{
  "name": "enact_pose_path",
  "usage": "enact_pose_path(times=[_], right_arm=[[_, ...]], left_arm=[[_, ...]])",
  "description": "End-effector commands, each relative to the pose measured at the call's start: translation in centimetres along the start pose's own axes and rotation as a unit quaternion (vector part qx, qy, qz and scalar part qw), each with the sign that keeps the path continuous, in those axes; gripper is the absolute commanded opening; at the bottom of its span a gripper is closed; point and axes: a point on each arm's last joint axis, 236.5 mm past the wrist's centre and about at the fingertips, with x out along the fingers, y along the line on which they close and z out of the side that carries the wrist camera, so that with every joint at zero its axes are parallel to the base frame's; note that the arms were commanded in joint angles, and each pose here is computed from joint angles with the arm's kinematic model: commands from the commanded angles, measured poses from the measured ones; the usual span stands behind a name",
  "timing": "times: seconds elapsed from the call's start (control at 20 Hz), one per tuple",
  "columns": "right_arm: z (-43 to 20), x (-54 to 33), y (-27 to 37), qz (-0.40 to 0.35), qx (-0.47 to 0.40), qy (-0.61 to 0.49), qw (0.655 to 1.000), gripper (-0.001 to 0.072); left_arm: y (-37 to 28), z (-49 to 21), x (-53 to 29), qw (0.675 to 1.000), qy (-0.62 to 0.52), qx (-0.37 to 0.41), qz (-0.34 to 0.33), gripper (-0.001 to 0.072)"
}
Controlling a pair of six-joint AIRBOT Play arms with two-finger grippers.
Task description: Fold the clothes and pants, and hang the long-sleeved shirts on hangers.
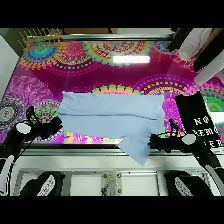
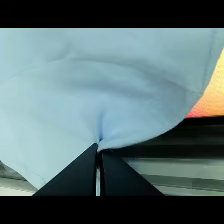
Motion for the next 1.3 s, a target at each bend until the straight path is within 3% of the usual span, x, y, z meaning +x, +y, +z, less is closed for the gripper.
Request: enact_pose_path(times=[0.0,0.25,0.55,0.75,1.25], right_arm=[[-0.2,-0.9,-0.1,-0.019,-0.039,0.012,0.999,0.0018],[-1.9,-4.8,-0.8,-0.072,-0.121,0.053,0.989,0.0017],[-2.0,-9.1,-0.5,-0.114,-0.144,0.055,0.981,0.0016],[1.3,-10.1,1.6,-0.109,-0.146,0.03,0.983,0.0016],[14.3,-8.3,6.6,-0.087,-0.151,-0.047,0.984,0.0016]], left_arm=[[0.7,-0.2,-0.5,0.999,0.014,0.029,0.023,0.0006],[3.2,-4.2,-3.5,0.99,0.076,0.085,0.078,0.0007],[2.7,-7.2,-6.7,0.989,0.078,0.106,0.067,0.0005],[0.9,-4.6,-7.6,0.989,0.062,0.118,0.06,0.0006],[-3.4,3.6,-1.1,0.98,0.107,0.15,0.071,0.0006]])
